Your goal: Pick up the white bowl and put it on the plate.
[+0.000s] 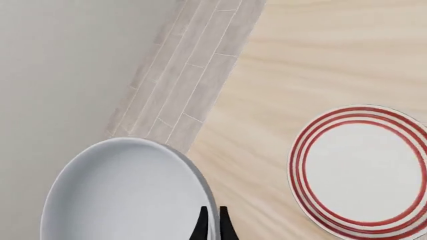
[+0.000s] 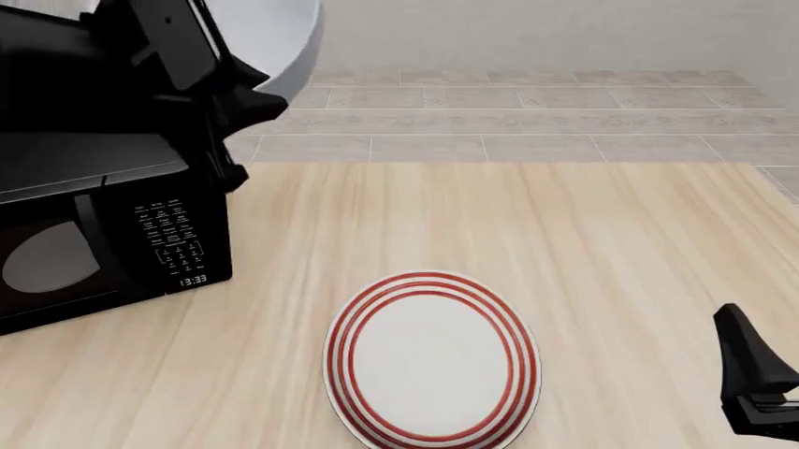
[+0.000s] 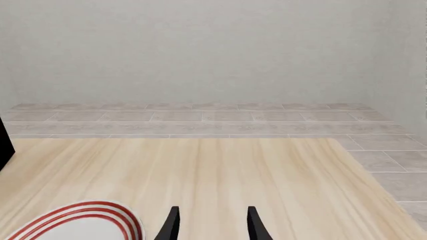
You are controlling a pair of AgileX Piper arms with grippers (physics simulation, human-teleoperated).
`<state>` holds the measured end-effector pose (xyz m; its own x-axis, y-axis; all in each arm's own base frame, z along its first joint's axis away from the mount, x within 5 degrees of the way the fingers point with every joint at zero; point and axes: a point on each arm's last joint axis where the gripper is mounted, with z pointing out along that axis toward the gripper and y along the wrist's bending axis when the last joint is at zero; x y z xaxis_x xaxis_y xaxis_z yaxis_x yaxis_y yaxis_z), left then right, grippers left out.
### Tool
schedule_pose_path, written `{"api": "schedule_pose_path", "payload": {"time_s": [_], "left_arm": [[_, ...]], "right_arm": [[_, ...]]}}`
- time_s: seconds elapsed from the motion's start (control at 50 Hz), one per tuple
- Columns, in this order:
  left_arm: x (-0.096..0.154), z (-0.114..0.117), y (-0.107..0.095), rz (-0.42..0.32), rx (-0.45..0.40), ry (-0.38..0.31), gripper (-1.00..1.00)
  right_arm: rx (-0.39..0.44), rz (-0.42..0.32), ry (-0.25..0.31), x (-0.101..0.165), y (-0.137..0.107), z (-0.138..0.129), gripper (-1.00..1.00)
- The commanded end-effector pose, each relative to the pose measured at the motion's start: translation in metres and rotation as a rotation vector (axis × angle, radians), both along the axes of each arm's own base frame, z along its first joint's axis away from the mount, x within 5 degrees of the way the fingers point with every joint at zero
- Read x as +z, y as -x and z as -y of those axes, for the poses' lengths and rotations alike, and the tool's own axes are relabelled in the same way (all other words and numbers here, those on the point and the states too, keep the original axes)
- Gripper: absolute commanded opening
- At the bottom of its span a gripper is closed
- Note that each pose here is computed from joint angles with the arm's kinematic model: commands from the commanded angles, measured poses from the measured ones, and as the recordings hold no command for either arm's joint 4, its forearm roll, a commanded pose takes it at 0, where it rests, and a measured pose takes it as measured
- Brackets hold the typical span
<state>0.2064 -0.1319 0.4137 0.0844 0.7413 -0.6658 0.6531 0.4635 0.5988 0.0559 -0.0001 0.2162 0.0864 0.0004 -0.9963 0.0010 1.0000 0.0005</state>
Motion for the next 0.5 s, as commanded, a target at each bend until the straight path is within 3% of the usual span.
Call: {"api": "schedule_pose_path", "payload": {"time_s": [0.02, 0.5], "left_arm": [[-0.01, 0.018, 0.008, 0.002, -0.079, -0.005, -1.0], [-0.038, 0.064, 0.024, -0.06, -0.232, -0.006, -1.0]], "right_arm": [[-0.003, -0.001, 0.001, 0.001, 0.0, 0.0, 1.0], [-0.002, -0.001, 0.001, 0.0, 0.0, 0.0, 1.0]]}}
